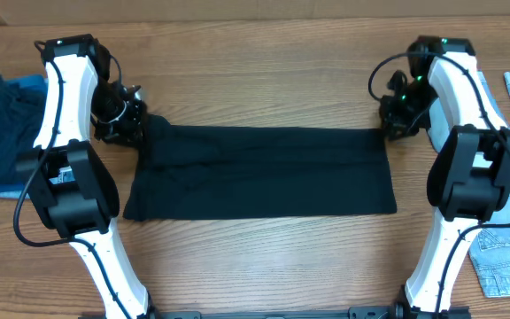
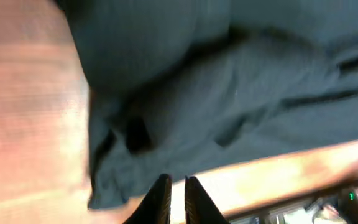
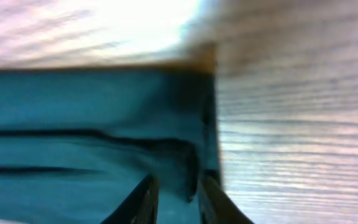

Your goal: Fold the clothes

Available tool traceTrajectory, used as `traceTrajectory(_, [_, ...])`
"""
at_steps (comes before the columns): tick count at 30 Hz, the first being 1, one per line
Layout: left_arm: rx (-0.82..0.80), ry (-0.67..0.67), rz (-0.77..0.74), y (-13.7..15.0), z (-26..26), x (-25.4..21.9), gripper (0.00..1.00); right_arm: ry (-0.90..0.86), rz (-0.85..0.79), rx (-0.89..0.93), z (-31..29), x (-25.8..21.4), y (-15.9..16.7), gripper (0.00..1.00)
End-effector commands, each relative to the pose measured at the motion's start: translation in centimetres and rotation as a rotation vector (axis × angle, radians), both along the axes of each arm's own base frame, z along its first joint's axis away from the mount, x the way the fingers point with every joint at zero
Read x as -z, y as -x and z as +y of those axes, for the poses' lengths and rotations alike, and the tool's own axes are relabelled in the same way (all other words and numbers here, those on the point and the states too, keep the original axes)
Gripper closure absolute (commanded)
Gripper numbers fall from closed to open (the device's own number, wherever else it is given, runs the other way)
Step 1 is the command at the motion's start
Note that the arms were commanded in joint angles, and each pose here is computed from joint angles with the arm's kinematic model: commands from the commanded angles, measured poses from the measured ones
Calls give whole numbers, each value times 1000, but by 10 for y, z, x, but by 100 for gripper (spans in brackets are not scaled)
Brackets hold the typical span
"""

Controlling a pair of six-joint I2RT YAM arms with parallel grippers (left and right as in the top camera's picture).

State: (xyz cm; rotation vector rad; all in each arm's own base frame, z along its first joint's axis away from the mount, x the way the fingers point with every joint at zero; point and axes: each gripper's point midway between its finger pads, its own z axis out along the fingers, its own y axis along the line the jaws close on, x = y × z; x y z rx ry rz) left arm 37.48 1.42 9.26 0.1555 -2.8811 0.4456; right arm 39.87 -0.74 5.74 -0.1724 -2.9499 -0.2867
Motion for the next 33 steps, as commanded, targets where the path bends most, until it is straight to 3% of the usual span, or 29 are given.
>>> traceTrajectory(1, [-11, 39, -96, -19, -15, -7, 89, -77, -124, -35, 12, -45, -13, 70])
traceTrajectory(15, [194, -46, -403, -88, -74, 4, 82, -121, -91, -94, 48, 4, -5, 69])
traceTrajectory(19, [221, -56, -363, -79, -82, 21, 82, -108, -49, -111, 54, 17, 6, 69])
traceTrajectory(29, [229, -44, -123, -17, -79, 55, 81, -17, 36, -124, 38, 23, 26, 68])
traceTrajectory(33, [231, -44, -82, -7, -78, 56, 81, -19, 71, -124, 38, 23, 35, 67])
